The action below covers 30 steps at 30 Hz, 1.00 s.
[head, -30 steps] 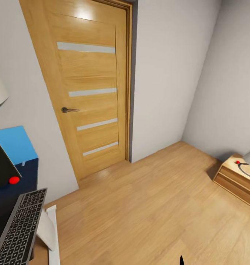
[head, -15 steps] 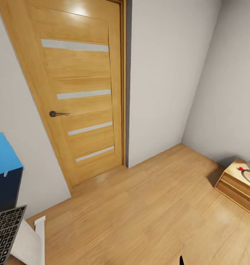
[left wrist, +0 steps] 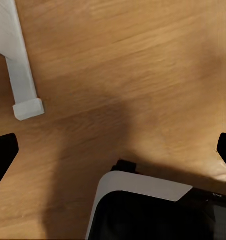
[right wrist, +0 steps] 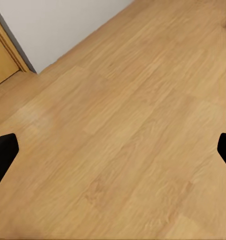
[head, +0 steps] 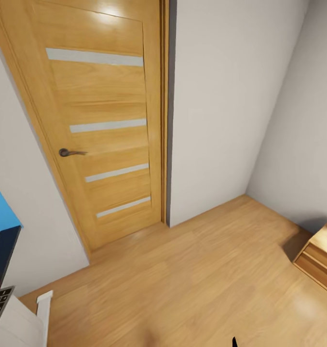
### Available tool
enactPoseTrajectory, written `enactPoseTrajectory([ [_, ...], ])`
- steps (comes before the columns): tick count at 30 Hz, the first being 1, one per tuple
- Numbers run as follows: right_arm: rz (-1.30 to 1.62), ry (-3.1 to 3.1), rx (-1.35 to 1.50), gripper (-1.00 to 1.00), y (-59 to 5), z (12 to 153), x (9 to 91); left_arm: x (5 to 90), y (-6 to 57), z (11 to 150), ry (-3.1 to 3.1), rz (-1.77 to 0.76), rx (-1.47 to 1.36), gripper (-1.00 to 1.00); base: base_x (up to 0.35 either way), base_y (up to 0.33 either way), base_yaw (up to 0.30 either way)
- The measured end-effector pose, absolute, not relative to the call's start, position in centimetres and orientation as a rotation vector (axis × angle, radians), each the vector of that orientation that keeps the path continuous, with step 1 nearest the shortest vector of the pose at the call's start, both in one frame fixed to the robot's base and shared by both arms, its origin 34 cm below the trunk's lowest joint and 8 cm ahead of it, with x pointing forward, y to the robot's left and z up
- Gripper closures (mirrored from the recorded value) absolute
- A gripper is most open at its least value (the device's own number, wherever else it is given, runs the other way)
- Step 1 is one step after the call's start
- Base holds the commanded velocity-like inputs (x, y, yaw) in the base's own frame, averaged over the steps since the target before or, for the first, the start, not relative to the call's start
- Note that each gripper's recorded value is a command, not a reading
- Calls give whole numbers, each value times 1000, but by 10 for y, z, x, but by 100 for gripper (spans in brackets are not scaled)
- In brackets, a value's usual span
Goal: In the bedroom, organize the workspace by keeping the computer under the desk, ensuring the monitor is on the desk, placing the keyboard on the desk next to the monitor, placing the mouse on the desk next to the keyboard, moving the folder from the swivel chair onto the desk next to the mouse, stacking the notebook on top of the folder with the pen on top of the notebook, and positioning the swivel chair next to the desk.
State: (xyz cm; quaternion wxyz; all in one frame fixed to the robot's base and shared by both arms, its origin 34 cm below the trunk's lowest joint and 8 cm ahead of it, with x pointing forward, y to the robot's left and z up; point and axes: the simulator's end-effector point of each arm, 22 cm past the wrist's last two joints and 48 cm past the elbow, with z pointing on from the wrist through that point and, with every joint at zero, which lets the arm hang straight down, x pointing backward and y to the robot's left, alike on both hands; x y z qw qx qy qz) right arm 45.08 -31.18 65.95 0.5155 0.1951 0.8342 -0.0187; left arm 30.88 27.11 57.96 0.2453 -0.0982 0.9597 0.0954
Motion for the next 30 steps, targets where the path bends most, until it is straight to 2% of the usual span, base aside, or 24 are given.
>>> enactPoseTrajectory([
  [30, -36, 2002, 455, -100, -306, 660, 452, 309, 271, 580, 2620, 261, -268, -100, 271, -226, 279],
])
